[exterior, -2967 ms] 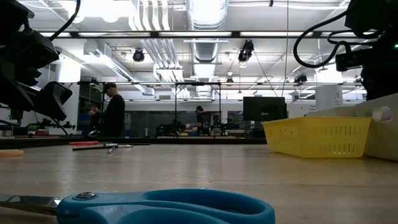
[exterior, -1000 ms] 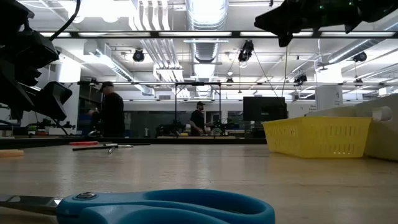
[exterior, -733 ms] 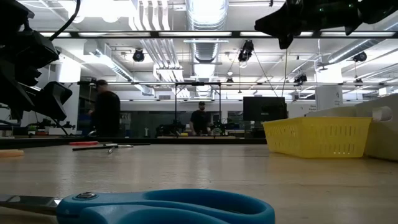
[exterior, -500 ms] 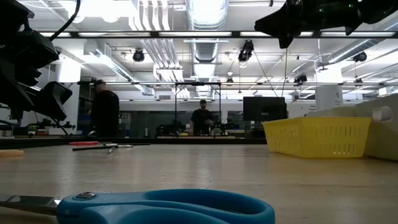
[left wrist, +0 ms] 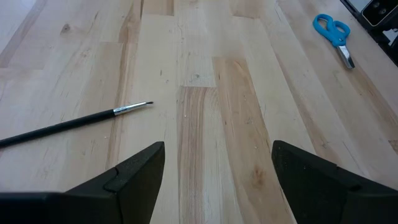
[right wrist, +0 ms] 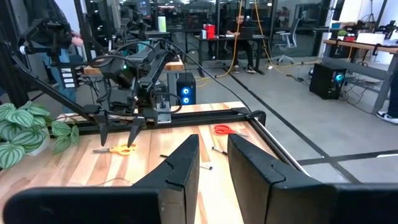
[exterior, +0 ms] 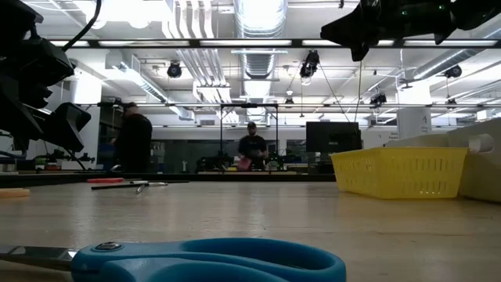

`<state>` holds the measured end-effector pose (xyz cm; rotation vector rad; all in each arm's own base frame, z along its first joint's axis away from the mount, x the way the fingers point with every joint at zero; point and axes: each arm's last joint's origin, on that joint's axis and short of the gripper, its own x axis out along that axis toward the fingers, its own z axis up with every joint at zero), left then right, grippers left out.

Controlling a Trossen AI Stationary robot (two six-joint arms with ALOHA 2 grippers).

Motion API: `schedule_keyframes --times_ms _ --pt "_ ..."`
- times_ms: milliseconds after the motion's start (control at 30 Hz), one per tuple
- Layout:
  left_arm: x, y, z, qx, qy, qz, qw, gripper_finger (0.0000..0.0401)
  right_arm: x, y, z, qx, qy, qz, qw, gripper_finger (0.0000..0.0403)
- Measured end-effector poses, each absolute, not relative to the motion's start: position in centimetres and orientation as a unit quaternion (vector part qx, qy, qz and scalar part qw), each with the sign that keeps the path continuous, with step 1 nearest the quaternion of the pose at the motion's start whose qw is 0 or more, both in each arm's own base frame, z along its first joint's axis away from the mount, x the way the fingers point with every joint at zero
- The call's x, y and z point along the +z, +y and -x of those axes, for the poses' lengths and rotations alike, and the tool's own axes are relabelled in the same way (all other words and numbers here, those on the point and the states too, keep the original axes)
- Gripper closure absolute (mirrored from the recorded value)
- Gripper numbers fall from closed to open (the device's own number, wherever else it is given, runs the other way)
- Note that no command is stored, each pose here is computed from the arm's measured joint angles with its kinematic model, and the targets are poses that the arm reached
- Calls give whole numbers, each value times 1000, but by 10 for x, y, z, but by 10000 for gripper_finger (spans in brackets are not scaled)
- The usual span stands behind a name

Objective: Pick & Place Paint Supplies
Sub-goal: Put the black paint brush into the white bin

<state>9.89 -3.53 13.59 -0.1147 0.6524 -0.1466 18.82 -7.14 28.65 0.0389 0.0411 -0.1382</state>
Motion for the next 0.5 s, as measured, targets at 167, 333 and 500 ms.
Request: schedule_keyframes --times_ms 167,333,500 --pt "136 -35 -99 -72 320 56 943 101 286 -71 -188 -69 20 -20 997 320" --pt "136 -35 -99 -72 320 56 943 101 286 -71 -188 -69 20 -20 997 320" --pt "136 -33 -99 -39 311 34 949 101 286 -71 -188 -70 20 -20 997 320"
